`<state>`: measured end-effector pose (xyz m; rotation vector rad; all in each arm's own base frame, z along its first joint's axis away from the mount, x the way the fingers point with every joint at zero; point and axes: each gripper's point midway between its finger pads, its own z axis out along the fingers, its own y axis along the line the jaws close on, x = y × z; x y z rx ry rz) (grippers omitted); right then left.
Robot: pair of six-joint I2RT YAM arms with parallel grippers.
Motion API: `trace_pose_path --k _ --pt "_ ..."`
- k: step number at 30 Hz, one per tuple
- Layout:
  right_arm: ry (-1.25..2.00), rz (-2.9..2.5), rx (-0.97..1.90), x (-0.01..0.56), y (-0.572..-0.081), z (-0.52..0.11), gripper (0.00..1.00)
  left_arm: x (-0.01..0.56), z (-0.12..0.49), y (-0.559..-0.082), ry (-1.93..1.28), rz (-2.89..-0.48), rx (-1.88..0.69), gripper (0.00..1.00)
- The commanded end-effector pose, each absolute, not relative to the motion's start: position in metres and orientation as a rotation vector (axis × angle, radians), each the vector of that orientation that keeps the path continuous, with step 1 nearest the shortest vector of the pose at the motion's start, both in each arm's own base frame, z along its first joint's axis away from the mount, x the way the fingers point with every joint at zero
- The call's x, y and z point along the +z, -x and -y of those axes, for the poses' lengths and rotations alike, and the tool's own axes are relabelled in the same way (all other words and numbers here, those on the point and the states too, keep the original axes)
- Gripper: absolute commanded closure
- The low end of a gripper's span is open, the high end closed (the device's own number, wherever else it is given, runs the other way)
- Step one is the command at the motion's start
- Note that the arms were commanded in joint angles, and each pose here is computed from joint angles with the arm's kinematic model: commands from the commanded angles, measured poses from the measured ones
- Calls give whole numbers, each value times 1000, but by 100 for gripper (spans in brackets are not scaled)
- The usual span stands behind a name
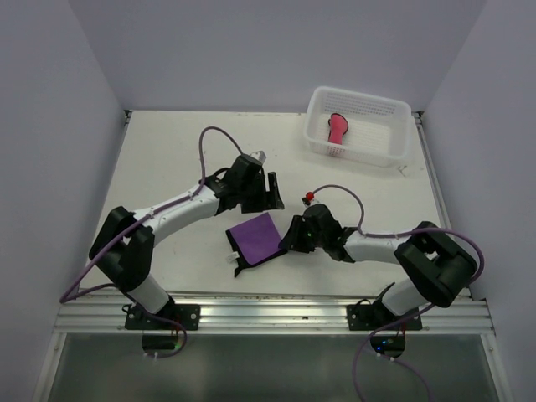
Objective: Roll the towels
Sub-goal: Roll the towel
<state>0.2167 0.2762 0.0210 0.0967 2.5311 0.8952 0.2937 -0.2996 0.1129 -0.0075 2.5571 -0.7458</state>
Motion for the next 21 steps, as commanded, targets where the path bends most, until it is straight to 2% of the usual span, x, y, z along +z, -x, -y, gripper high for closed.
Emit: trace_pose_path --k 1,7,16,21 --pt "-136 -2551 883 8 -210 -269 71 114 306 -303 53 -2517 -756 27" --pt "-120 -2552 896 4 -205 -271 77 97 301 -304 41 -2571 -630 34" --pt "-66 -2539 856 -2 -192 -280 79 68 293 -304 71 -2628 -460 39" --pt "-65 -2532 832 -5 -191 -278 79 64 295 -311 66 -2629 -405 49"
